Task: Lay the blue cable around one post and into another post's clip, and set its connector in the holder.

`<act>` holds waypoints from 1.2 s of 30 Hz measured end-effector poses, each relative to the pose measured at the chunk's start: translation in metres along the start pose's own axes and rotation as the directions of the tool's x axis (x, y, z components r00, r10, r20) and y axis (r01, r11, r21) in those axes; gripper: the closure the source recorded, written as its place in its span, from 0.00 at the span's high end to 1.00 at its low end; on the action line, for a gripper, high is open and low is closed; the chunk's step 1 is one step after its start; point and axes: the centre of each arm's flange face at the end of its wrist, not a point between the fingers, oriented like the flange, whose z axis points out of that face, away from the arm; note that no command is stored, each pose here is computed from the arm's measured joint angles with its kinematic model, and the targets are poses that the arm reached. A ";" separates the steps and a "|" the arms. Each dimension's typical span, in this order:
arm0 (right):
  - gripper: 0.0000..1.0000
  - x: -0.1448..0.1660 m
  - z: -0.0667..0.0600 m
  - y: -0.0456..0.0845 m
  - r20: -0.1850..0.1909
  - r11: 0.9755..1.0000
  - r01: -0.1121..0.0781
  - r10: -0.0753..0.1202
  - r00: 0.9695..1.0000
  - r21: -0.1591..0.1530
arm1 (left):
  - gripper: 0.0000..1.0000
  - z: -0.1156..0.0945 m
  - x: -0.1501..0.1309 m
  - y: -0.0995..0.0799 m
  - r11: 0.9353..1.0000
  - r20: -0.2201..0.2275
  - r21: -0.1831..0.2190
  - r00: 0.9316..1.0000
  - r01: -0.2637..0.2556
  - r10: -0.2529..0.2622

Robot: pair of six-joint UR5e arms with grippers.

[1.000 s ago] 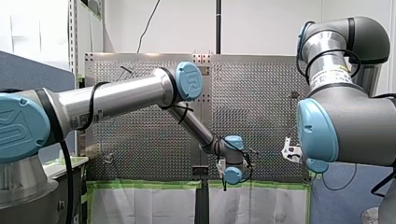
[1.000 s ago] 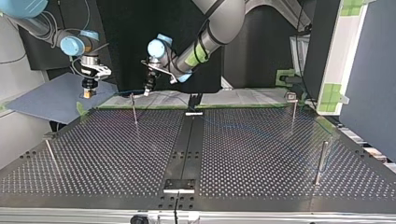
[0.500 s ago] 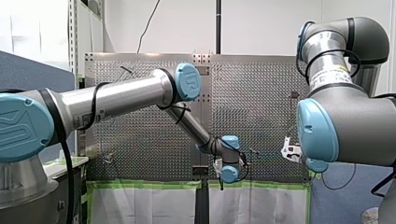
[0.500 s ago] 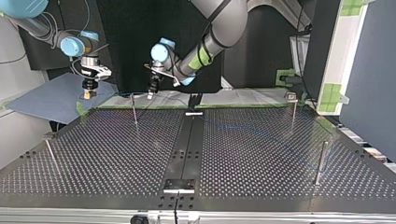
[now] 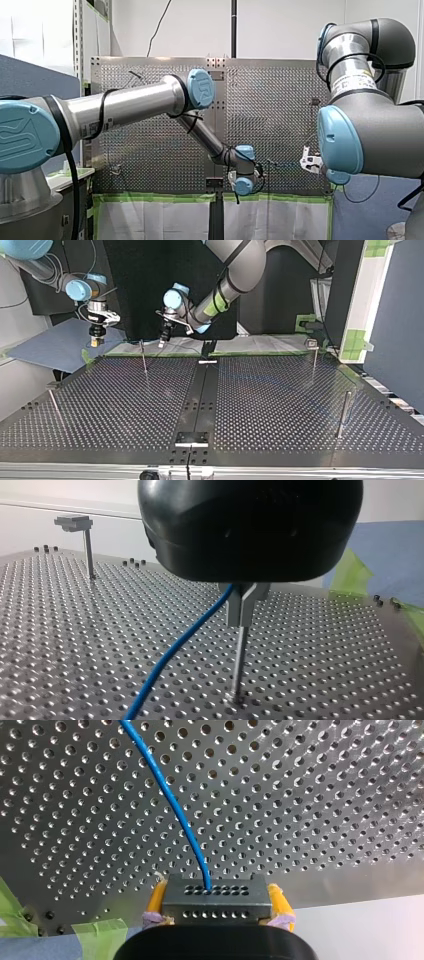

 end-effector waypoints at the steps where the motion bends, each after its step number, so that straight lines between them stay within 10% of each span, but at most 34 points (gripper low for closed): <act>1: 0.00 0.000 0.000 0.000 -0.002 1.000 0.000 0.000 1.000 0.001 | 0.01 0.000 0.004 0.002 1.000 -0.006 -0.001 1.000 0.003 -0.003; 36: 0.00 0.005 0.016 0.006 -0.033 1.000 -0.002 0.002 0.999 0.002 | 0.01 0.029 0.003 0.031 1.000 -0.021 -0.004 1.000 0.022 -0.022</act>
